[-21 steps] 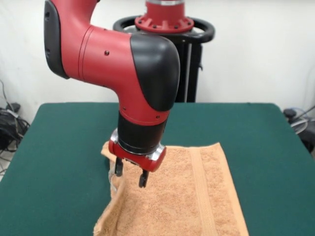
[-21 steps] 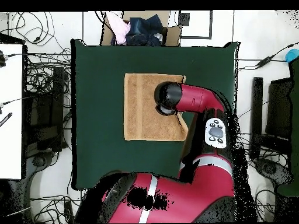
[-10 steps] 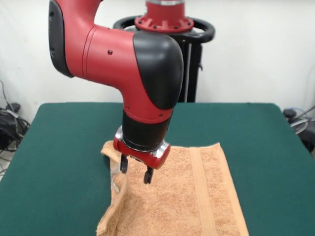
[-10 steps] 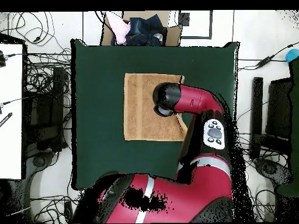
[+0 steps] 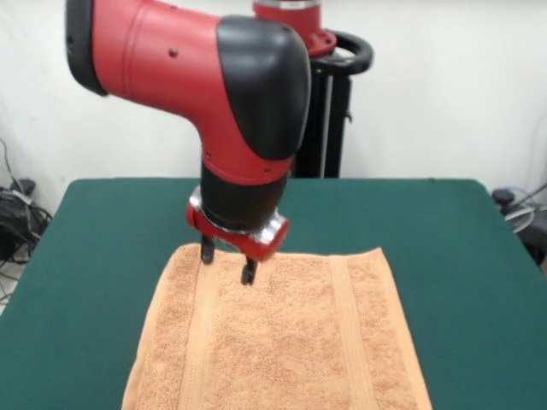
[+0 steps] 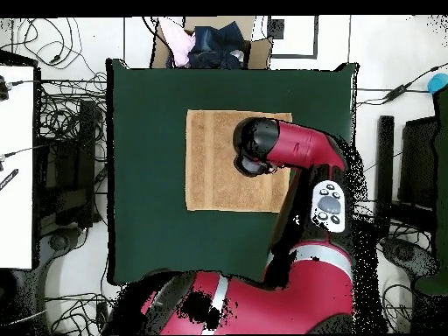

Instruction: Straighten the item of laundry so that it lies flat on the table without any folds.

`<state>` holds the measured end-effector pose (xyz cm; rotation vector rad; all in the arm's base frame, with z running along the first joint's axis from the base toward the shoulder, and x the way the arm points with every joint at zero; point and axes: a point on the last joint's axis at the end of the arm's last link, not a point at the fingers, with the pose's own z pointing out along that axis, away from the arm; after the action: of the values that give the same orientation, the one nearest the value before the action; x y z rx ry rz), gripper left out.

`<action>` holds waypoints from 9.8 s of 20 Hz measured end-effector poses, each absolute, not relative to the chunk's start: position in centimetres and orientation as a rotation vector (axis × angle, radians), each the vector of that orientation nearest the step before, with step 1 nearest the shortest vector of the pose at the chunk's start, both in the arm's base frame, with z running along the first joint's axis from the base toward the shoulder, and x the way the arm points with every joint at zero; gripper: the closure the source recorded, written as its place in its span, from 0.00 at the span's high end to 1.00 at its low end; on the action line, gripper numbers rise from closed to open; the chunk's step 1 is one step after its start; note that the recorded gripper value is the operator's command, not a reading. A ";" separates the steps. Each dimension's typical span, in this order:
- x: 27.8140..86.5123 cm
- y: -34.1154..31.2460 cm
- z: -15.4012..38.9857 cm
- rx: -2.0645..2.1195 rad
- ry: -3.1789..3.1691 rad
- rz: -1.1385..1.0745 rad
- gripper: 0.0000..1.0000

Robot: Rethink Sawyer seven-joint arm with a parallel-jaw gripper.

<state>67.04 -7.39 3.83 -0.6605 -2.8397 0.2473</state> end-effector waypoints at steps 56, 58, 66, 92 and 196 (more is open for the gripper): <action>61.4 -8.5 -5.1 -0.792 -2.913 0.197 0.00; 61.4 -8.5 -5.2 -0.792 -2.913 0.198 0.00; 61.5 -8.9 -5.4 -0.798 -2.908 0.197 0.00; 55.2 -18.2 -1.7 -1.035 -2.769 0.168 0.00; 53.9 -9.9 -6.5 -0.683 -2.760 0.341 0.00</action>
<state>53.92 -9.91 -6.50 -0.6832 -2.7604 0.3405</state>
